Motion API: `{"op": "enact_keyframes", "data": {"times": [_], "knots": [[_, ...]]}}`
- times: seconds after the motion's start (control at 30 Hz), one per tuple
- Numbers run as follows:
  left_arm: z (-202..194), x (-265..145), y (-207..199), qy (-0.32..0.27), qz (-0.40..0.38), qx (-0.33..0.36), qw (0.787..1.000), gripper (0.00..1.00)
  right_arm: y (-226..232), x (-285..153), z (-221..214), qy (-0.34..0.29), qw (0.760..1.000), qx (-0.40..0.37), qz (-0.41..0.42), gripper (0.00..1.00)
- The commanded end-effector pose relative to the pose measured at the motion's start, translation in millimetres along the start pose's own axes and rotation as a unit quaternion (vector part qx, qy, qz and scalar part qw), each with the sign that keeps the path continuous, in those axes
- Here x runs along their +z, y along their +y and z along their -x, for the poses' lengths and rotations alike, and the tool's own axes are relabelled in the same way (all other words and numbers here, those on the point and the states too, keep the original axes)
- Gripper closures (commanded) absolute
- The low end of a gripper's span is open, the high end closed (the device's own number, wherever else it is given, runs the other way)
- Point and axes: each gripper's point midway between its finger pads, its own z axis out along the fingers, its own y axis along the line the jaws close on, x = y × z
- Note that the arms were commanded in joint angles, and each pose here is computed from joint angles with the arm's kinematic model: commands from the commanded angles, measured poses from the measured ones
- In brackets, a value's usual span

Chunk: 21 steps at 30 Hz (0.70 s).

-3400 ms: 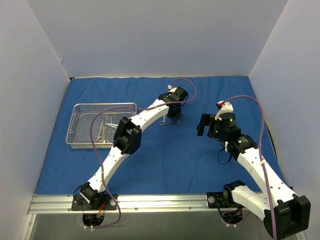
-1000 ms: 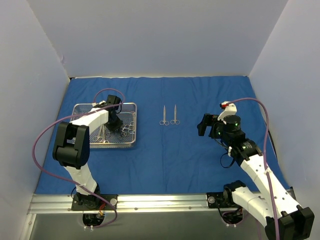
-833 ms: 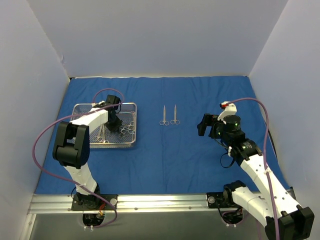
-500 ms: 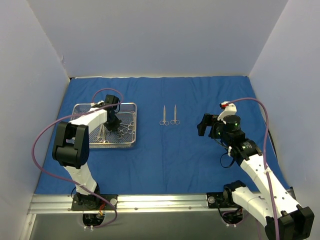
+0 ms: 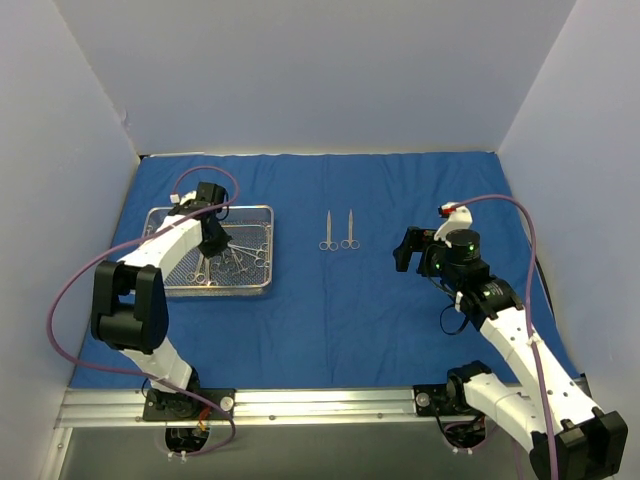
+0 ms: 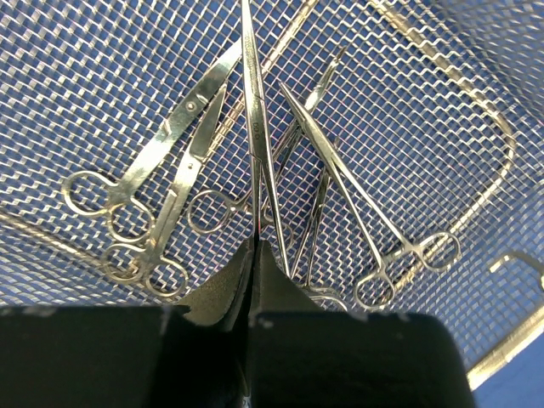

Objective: Open and lay out the surgical kit
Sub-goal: Pick up the medical item from the container.

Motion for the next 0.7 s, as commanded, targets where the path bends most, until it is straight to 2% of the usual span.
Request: {"op": "enact_keyframes", "data": {"times": [0.0, 0.3, 0.57, 0.67], "knots": [[31, -28, -2, -0.041, -0.014, 0.014, 0.999, 0.98, 6, 1, 5, -0.010, 1.000, -0.007, 0.016, 0.03], [41, -59, -9, -0.044, -0.041, 0.050, 0.997, 0.98, 44, 8, 11, -0.003, 0.994, 0.001, 0.106, 0.03], [31, -97, -32, -0.053, -0.082, 0.087, 0.991, 0.98, 133, 32, 17, 0.021, 0.978, -0.005, 0.208, 0.07], [18, -109, -46, -0.057, -0.095, 0.109, 0.988, 0.98, 171, 39, 16, 0.037, 0.964, 0.008, 0.262, 0.10]]}}
